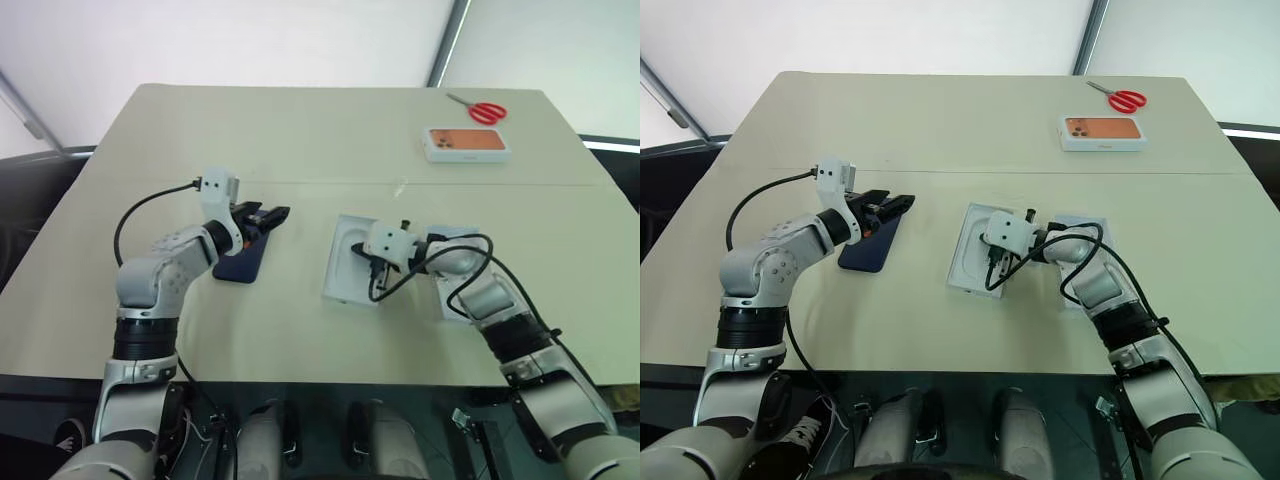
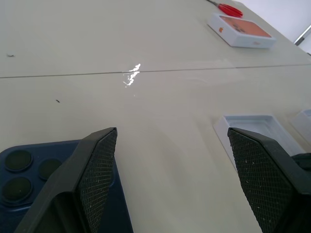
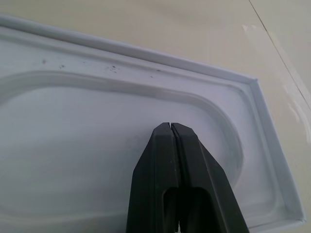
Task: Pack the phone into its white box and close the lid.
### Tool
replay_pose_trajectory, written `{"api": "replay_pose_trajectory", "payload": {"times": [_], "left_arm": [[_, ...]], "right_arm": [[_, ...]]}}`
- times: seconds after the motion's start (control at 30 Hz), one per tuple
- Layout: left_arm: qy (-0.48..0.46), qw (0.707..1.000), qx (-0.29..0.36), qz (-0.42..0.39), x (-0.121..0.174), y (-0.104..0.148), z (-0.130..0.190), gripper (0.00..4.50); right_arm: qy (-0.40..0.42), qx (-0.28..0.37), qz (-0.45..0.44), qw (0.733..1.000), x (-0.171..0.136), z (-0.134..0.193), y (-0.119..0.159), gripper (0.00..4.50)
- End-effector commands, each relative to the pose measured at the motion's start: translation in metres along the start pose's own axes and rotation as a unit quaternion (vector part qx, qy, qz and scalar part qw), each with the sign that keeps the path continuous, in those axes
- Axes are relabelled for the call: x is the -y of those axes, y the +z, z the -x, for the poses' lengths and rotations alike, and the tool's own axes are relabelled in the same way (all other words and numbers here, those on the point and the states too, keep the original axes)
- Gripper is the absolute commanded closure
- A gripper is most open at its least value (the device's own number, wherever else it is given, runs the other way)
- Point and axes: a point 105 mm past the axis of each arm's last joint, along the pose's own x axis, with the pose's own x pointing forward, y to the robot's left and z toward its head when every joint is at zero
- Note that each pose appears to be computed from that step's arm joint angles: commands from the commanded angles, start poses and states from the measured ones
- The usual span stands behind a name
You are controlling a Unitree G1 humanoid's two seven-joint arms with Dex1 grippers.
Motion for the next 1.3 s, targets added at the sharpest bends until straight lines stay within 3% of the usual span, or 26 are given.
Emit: {"api": "replay_pose_trajectory", "payload": {"times": [0.03,0.33,0.43,0.63,0.93,1.3], "left_arm": [[-0.001,1.0,0.025,-0.014,0.002,0.012,0.004,0.67],[0.004,1.0,0.025,-0.016,-0.015,0.02,0.014,0.67],[0.015,1.0,-0.007,-0.018,-0.036,0.017,0.028,0.67],[0.034,0.997,-0.055,0.038,-0.076,0.015,0.052,0.67],[0.024,0.986,-0.116,0.12,-0.088,-0.009,0.057,0.67],[0.002,0.959,-0.222,0.174,-0.074,-0.051,0.055,0.67]], "right_arm": [[-0.021,0.013,0.007,1.0,0.01,0.002,0.008,4.46],[-0.012,0.037,-0.029,0.999,0.017,0.013,0.017,4.46],[-0.034,0.075,-0.042,0.996,0.033,0.01,0.041,4.46],[-0.006,0.128,-0.054,0.99,0.015,-0.035,0.088,4.46],[0.041,0.071,-0.029,0.996,-0.021,-0.099,0.098,4.46],[0.097,0.032,-0.034,0.994,-0.031,-0.112,0.093,4.46]]}}
